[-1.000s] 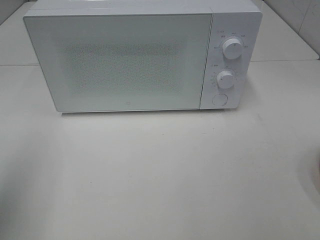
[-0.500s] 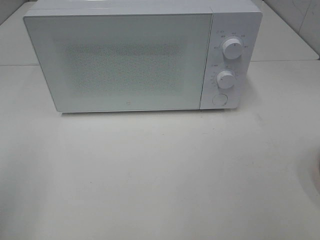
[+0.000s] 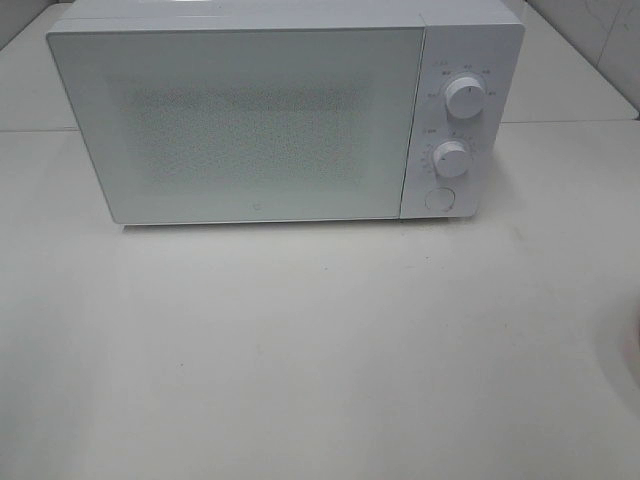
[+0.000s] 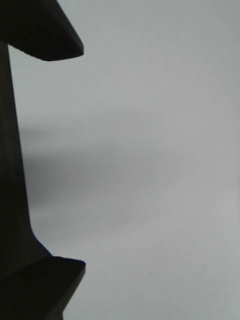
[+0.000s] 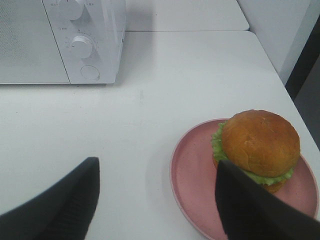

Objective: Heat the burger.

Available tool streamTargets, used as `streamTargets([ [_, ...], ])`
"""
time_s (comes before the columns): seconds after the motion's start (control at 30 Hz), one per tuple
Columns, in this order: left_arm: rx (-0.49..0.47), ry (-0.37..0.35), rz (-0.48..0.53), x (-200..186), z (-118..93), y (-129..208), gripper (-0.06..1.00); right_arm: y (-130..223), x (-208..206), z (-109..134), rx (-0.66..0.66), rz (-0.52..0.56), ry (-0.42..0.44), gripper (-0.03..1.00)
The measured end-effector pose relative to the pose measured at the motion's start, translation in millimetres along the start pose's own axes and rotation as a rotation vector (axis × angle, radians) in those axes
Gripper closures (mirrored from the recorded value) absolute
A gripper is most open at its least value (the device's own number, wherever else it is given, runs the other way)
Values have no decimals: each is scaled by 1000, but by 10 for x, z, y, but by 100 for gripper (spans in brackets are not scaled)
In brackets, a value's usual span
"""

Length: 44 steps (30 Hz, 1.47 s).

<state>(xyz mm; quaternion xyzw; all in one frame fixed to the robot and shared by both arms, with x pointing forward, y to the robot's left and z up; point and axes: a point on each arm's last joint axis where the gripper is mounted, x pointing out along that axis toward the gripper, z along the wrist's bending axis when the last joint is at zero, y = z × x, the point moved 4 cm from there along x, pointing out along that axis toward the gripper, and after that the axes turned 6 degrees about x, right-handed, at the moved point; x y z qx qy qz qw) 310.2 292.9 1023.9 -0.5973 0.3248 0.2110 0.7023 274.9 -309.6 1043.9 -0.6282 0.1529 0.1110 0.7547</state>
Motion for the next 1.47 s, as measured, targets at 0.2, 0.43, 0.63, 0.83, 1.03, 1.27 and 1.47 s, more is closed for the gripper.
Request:
streamTargets([
  [0.2,-21,-31,-176,-242,9,92,-5,0,0,0,0,0,0,33],
  [0.43,-105,-144,-250,-359,51,165,-5,0,0,0,0,0,0,33],
  [0.63,-126,-185,-311,-440,45,217,-5,-1,0,0,0,-1,0,33],
  [0.83,-126,-185,-313,-442,45,218,-5,-1,0,0,0,-1,0,33],
  [1.03,-126,-185,-313,-442,45,218,-5,-1,0,0,0,-1,0,33],
  [1.27,-126,-185,-313,-442,45,218,-5,-1,0,0,0,-1,0,33],
  [1.47,-126,-185,-313,-442,45,218,-5,-1,0,0,0,-1,0,33],
])
